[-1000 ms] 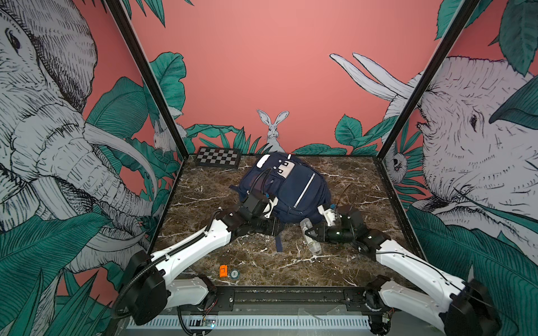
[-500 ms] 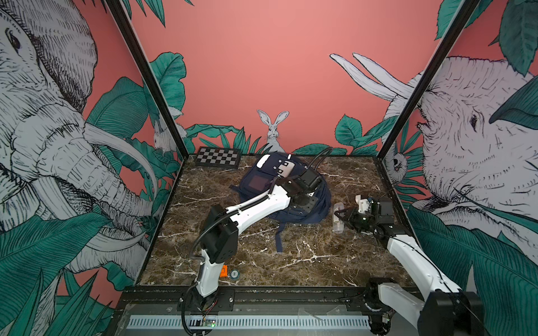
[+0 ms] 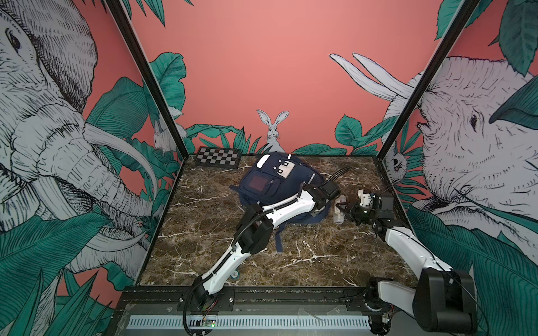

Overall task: Pack books, pencil case, and school supplies into a backpack
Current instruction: Open the student bag at the top-center of the table.

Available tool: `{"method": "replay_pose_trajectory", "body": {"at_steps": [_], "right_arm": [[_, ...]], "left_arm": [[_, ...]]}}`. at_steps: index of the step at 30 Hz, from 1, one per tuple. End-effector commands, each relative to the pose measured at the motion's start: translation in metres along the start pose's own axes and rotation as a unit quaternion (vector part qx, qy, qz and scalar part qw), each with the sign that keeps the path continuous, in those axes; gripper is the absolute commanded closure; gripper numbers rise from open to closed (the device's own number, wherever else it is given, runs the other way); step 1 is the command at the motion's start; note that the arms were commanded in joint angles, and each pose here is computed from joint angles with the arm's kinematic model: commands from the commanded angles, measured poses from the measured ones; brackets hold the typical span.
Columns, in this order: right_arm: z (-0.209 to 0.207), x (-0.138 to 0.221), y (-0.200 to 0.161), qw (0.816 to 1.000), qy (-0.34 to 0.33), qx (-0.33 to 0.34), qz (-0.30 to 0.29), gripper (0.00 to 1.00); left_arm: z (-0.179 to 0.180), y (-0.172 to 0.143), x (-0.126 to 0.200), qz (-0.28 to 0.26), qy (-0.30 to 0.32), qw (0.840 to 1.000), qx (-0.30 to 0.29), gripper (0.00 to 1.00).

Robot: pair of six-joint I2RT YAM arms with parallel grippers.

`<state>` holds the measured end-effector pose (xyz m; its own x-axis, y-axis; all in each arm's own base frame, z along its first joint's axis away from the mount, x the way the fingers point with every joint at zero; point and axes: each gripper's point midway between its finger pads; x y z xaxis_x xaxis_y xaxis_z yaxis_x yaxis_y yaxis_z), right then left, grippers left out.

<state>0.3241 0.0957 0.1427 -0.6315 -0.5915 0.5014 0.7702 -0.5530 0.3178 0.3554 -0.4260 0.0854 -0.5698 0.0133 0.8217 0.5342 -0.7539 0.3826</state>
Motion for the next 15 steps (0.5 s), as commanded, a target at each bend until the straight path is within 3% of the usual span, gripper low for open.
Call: {"method": "replay_pose_trajectory", "body": {"at_steps": [1, 6, 11, 15], "right_arm": [[0.018, 0.002, 0.016, 0.999, 0.030, 0.017, -0.019, 1.00], [0.019, -0.002, 0.016, 0.999, 0.036, 0.017, -0.012, 1.00], [0.020, -0.005, 0.016, 0.999, 0.043, 0.014, -0.008, 1.00], [0.021, -0.008, 0.018, 0.999, 0.050, 0.014, -0.009, 1.00]], "left_arm": [[0.016, 0.008, 0.013, -0.008, 0.034, 0.999, -0.015, 0.40], [0.024, 0.010, 0.016, -0.015, 0.048, 0.999, -0.011, 0.50], [0.027, 0.011, 0.021, -0.018, 0.040, 0.999, -0.009, 0.81], [0.031, 0.014, 0.031, -0.027, 0.033, 0.999, -0.004, 0.96]]}}
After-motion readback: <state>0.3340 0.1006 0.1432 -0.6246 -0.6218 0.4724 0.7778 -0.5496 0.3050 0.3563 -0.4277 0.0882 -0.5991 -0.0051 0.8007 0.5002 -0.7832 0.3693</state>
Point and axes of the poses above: each gripper's point midway between its finger pads, its own x axis back along the fingers, its own z axis along the line the jaws close on, y = z × x, and after that the axes turned 5 degrees about x, right-handed
